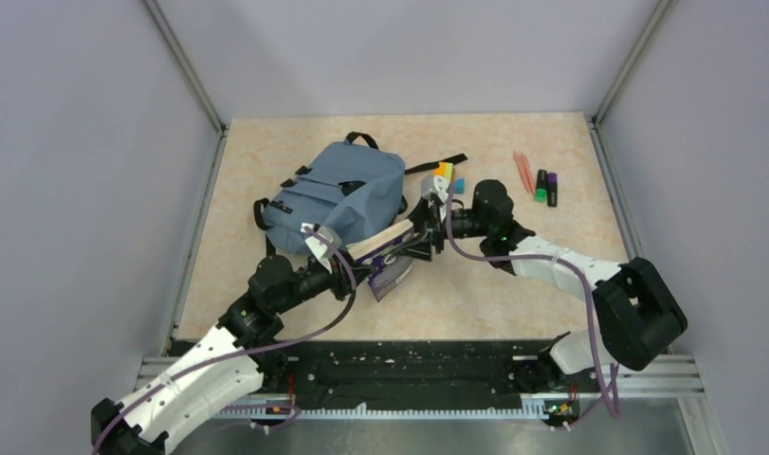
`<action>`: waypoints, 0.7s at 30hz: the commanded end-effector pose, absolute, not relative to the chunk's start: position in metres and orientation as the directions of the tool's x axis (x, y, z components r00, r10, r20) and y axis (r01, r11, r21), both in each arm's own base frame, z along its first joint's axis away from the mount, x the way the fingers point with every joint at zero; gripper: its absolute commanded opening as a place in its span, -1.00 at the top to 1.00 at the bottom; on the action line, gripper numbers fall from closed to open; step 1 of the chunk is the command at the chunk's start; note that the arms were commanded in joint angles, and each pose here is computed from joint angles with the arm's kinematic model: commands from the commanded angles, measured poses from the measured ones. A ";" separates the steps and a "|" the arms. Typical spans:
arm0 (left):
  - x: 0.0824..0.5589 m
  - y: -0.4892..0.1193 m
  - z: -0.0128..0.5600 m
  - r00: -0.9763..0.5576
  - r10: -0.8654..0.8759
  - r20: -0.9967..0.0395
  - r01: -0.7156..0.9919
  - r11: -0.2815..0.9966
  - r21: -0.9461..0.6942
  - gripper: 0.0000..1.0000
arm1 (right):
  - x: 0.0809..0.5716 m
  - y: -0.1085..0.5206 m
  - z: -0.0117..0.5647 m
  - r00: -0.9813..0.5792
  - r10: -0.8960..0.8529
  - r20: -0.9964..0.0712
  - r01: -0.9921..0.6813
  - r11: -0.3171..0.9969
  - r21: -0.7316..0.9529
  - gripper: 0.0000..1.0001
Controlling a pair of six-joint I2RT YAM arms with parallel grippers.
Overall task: Pack the student bag
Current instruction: Pick up the book from the center of the board.
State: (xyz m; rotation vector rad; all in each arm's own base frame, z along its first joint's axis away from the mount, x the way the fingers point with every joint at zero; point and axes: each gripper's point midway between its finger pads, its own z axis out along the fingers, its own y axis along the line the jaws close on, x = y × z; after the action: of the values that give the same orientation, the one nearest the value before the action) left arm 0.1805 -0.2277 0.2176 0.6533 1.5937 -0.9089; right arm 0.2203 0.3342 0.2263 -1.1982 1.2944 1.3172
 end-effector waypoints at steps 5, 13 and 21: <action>0.210 -0.208 0.260 -0.069 -0.150 -0.986 0.718 0.679 -0.154 0.55 | 0.227 0.345 0.274 -0.011 0.035 -0.999 -1.000 0.026 0.012 1.00; 0.250 -0.173 0.226 -0.050 -0.042 -0.998 0.501 0.863 -0.061 -0.55 | 0.281 0.332 0.300 0.115 0.115 -0.987 -0.935 0.348 -0.068 1.00; 0.274 -0.145 0.221 -0.029 0.006 -1.000 0.316 0.949 -0.003 -0.79 | 0.326 0.318 0.327 0.209 0.111 -0.972 -0.821 0.560 -0.113 1.00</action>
State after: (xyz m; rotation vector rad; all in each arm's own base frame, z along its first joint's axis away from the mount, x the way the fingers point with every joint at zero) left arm 0.2547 -0.1742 0.2129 0.3874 1.6130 -0.4236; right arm 0.2851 0.3324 0.2505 -0.9236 1.3569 0.9347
